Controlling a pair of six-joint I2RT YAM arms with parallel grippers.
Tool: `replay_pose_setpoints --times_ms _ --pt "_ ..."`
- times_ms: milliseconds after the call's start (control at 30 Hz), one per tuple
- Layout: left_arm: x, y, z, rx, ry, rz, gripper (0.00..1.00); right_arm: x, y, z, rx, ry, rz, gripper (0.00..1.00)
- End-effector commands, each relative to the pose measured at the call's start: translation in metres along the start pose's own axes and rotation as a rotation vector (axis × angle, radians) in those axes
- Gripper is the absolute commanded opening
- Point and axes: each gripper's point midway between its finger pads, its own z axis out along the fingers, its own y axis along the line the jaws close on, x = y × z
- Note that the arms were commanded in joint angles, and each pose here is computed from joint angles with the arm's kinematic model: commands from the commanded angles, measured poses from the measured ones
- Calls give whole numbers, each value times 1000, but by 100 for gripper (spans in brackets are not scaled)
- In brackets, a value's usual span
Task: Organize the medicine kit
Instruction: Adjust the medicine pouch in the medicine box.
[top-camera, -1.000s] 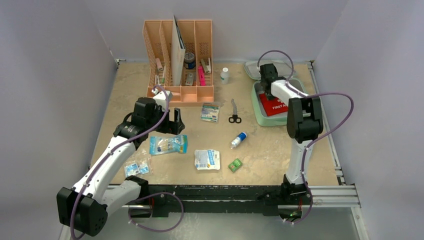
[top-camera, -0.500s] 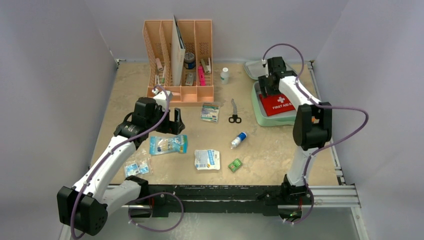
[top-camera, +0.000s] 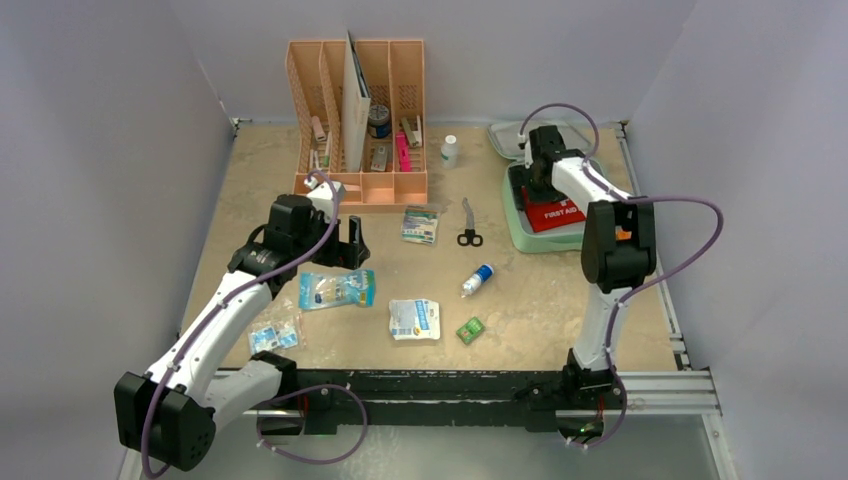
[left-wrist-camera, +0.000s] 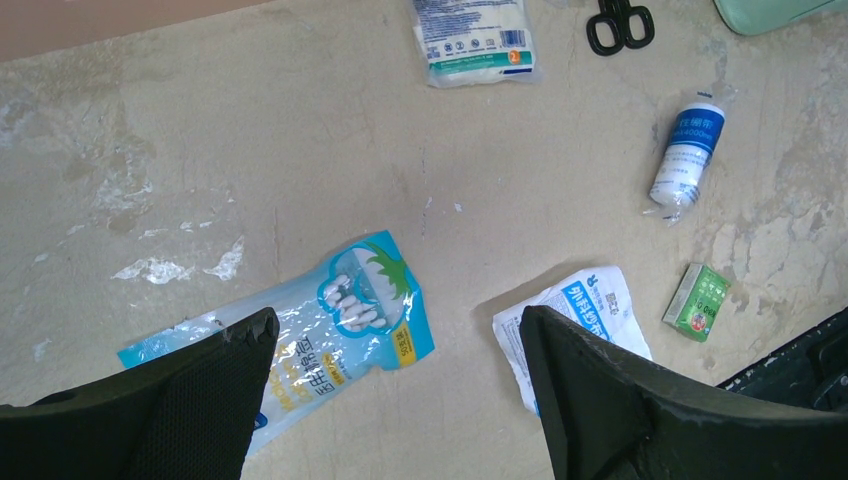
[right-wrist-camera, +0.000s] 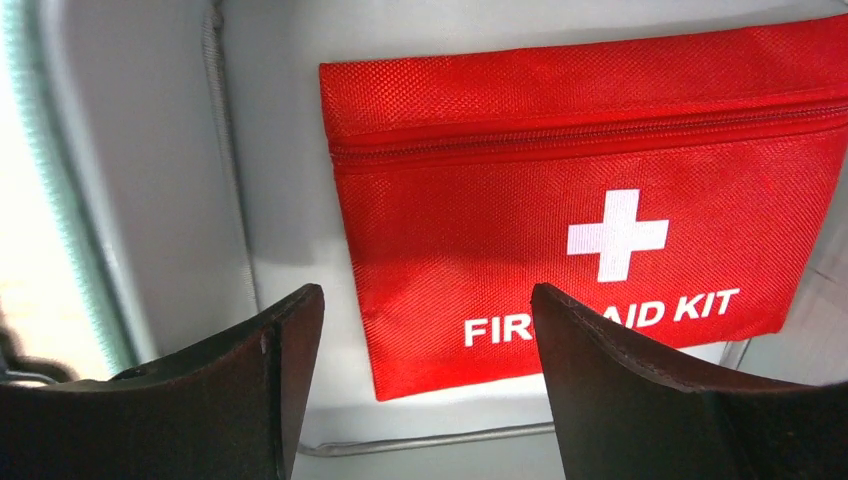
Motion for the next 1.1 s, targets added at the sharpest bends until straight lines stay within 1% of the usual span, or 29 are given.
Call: replay_pose_setpoints --times_ms 0,133,267,333,600,800,867,967,1067 --pt "-1 -1 2 9 -5 33 89 -4 1 4 3 -11 -8 77" --pt "-1 1 3 -1 -2 37 89 -8 -14 11 91 6 -30 67" --pt "1 2 5 -4 9 37 89 -16 -26 8 156 -29 -36 56" --pt "1 2 5 -4 10 38 89 -20 -30 6 178 -56 -39 53" --pt "2 3 5 -9 13 38 88 -24 -36 12 213 -70 -52 52" --pt "2 4 6 -16 17 33 88 -33 -30 -2 171 -91 -22 53" --pt "3 5 7 -20 20 30 88 -36 -28 -10 155 -103 -4 55" --pt "3 7 7 -33 23 28 88 -33 -25 -24 137 -86 34 61" --pt "3 10 8 -47 26 28 88 -27 -17 -40 90 -79 108 67"
